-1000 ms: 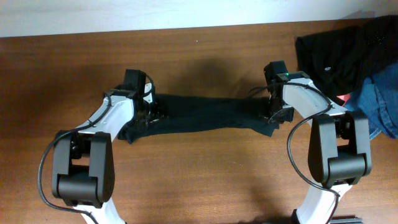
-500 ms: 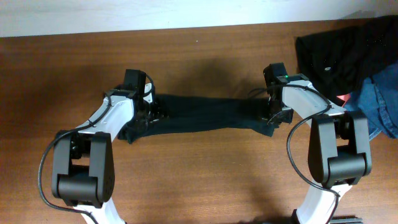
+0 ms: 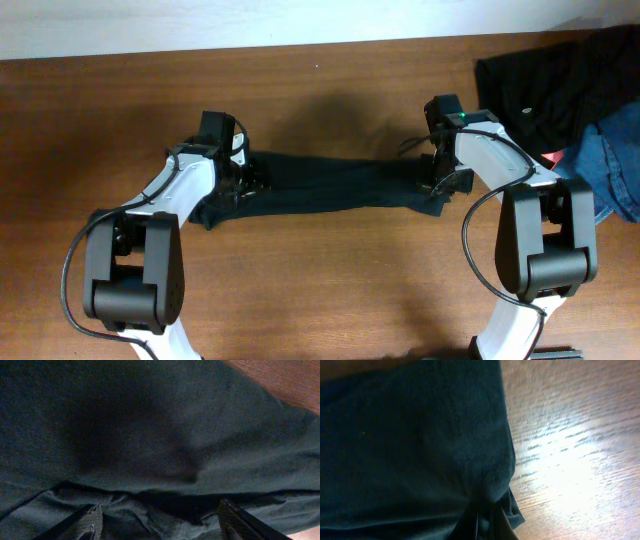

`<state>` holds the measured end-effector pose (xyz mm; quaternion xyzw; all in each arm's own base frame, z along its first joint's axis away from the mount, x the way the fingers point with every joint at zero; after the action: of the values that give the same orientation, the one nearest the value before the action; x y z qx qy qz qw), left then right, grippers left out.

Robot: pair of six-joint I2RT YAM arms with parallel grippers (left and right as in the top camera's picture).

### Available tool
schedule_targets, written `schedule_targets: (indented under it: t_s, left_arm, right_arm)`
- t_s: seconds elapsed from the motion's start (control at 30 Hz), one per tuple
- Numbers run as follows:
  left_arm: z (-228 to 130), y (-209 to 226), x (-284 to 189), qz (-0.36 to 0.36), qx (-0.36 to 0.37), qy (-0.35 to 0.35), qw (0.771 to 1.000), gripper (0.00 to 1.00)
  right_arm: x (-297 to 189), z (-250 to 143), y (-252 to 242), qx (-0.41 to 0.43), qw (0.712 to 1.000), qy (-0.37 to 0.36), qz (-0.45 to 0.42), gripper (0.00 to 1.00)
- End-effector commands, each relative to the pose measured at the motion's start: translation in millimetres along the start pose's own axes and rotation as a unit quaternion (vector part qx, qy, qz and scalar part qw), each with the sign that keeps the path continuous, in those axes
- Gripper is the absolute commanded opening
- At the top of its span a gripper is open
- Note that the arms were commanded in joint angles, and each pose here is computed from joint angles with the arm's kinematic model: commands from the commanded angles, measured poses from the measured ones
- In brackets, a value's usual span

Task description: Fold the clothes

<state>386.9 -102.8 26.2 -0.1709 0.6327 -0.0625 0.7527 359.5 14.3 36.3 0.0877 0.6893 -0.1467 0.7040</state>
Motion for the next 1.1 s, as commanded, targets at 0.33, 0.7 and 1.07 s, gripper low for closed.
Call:
schedule_targets:
  t_s: [0.33,0.7,1.07]
  left_arm:
    - [-30.5,47.5,37.9,0.078,-0.023,0.055,0.995,0.55]
    - [-29.6,49.0,38.5,0.083,-0.022,0.053,0.995,0.01]
    - [-32.1,53.3,44.3,0.088,-0.025,0.059,0.994,0.01]
  right_arm:
    - [-2.0,13.3,-9.4,0.011,0.999,-0.024,-0.023,0.04]
    - [-0.6,17.0,-15.4,0.029,0.999,-0.018,-0.003,0.04]
    - [-1.0,25.6,-10.1,0.032,0.999,-0.034,0.015,0.04]
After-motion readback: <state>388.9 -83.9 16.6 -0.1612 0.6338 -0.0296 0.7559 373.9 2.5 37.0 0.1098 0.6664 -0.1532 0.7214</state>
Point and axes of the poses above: each gripper's point midway between its finger pads, its own x axis out along the fingers, its own y axis along the line the jaws close on, z = x × y, the point moved 2 cm from there along -x, back along the fingers, and after that the axes turned 1 degree about x, right-handed, at the moved point
